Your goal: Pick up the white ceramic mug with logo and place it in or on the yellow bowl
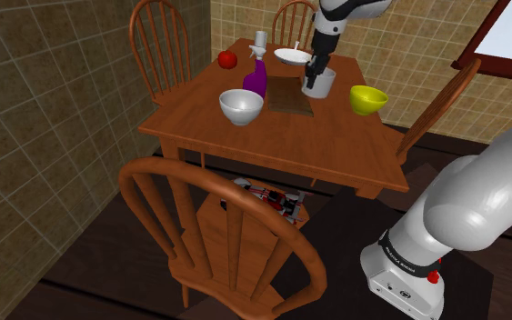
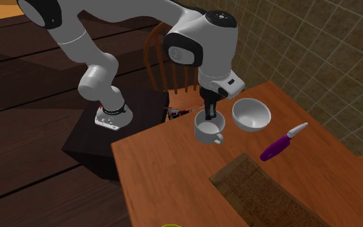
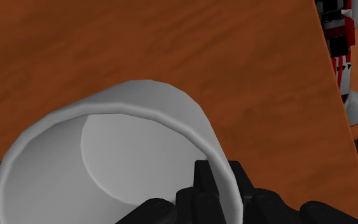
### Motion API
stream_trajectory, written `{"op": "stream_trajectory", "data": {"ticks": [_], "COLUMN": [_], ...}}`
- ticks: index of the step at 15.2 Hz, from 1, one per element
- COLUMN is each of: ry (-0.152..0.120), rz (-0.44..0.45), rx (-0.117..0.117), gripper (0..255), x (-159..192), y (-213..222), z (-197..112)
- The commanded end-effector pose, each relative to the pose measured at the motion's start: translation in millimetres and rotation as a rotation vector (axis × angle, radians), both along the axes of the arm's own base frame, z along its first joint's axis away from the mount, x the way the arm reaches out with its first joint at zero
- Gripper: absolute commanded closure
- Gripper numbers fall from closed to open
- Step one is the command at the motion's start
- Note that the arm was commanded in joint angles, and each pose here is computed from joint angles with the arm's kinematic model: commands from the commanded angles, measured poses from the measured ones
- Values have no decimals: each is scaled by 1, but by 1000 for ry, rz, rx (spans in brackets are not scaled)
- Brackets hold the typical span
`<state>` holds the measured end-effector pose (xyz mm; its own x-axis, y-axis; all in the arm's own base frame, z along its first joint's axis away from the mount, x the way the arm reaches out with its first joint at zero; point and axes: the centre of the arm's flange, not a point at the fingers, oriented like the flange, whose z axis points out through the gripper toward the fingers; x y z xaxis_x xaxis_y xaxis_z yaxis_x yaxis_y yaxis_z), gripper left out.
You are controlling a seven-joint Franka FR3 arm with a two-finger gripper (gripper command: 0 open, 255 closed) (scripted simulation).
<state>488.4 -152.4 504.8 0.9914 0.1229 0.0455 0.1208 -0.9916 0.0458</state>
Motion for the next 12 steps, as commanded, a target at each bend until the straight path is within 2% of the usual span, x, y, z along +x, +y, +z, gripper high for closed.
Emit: {"op": "stream_trajectory", "data": {"ticks": [1,12], "ry": [0,0], "rz": [0,0], "rx": [0,0], "gripper": [255,255], "x": [-1,-24], "y": [0,-143], "z": [7,11]}}
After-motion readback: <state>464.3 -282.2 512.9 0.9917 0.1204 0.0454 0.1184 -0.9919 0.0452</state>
